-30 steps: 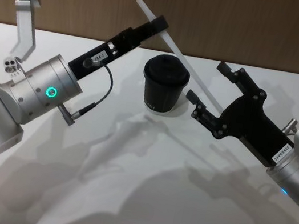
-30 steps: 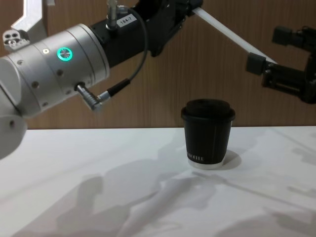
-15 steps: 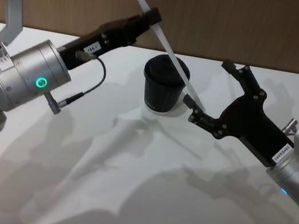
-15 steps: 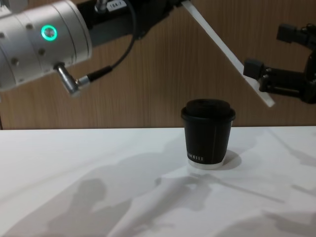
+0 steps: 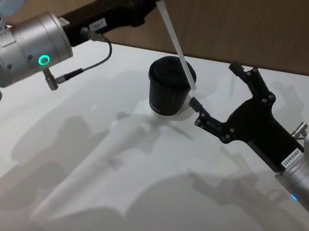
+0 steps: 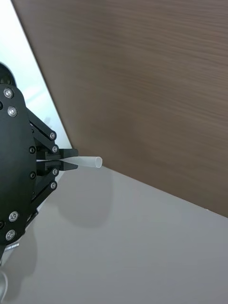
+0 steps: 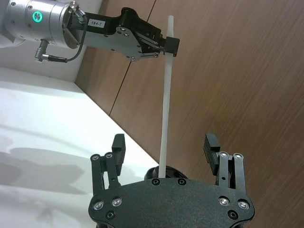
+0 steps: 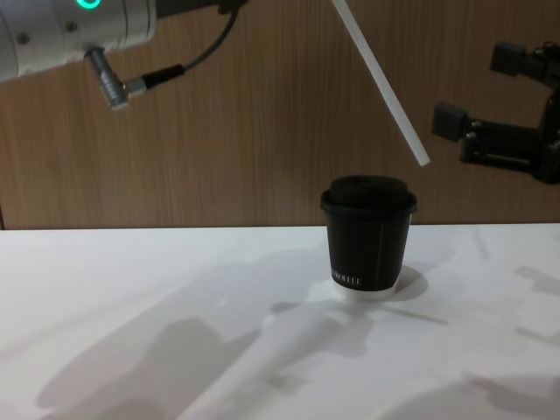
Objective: Pick up the straw with one hand, pass it to the other hand, and insert it into the cup.
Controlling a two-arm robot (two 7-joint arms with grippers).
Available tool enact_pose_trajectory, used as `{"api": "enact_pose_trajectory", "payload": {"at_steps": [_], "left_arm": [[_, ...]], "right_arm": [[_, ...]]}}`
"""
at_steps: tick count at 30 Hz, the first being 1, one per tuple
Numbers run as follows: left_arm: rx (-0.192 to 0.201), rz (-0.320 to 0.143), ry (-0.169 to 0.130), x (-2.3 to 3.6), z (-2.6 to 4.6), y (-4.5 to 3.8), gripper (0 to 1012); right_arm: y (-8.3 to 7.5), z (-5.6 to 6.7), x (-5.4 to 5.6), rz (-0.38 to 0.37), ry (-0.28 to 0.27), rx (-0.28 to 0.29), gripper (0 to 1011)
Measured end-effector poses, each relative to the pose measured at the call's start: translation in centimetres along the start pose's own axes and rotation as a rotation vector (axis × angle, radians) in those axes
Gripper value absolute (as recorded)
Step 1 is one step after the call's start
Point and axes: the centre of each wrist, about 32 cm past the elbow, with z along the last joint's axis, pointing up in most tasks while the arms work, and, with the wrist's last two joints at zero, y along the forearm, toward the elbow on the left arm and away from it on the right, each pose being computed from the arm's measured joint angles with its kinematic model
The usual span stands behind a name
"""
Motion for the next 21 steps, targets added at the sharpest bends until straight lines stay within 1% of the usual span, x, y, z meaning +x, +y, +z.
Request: {"api": "enact_pose_trajectory", "payload": {"at_steps": [3,4,5,6,7,8,10,11,12,14,17,20,21], "left_arm": [[0.002,0.009,-0.027,-0.08,0.30,-0.24,18],[0.003,0.014,-0.044,-0.14,0.50,-0.41,18],[0.003,0.017,-0.051,-0.15,0.56,-0.46,18],[0.004,0.022,-0.070,-0.22,0.73,-0.62,18],[0.004,0.022,-0.070,-0.22,0.73,-0.62,18],[0.004,0.027,-0.086,-0.27,0.87,-0.78,18],[0.005,0.033,-0.102,-0.29,0.98,-0.90,18],[0.005,0.040,-0.120,-0.31,1.08,-1.03,18],[0.004,0.043,-0.128,-0.32,1.13,-1.09,19],[0.004,0.053,-0.154,-0.35,1.24,-1.28,19],[0.005,0.061,-0.179,-0.38,1.31,-1.45,18],[0.006,0.076,-0.226,-0.44,1.36,-1.76,19],[0.006,0.079,-0.235,-0.45,1.40,-1.84,18]], "right_arm": [[0.0,0.0,0.0,0.000,0.000,0.000,1001],[0.0,0.0,0.0,0.000,0.000,0.000,1001],[0.0,0.0,0.0,0.000,0.000,0.000,1001],[0.0,0.0,0.0,0.000,0.000,0.000,1001],[0.0,0.0,0.0,0.000,0.000,0.000,1001],[0.0,0.0,0.0,0.000,0.000,0.000,1001],[0.0,0.0,0.0,0.000,0.000,0.000,1001],[0.0,0.0,0.0,0.000,0.000,0.000,1001],[0.0,0.0,0.0,0.000,0.000,0.000,1001],[0.0,0.0,0.0,0.000,0.000,0.000,1001],[0.0,0.0,0.0,0.000,0.000,0.000,1001],[0.0,0.0,0.0,0.000,0.000,0.000,1001],[0.0,0.0,0.0,0.000,0.000,0.000,1001]]}}
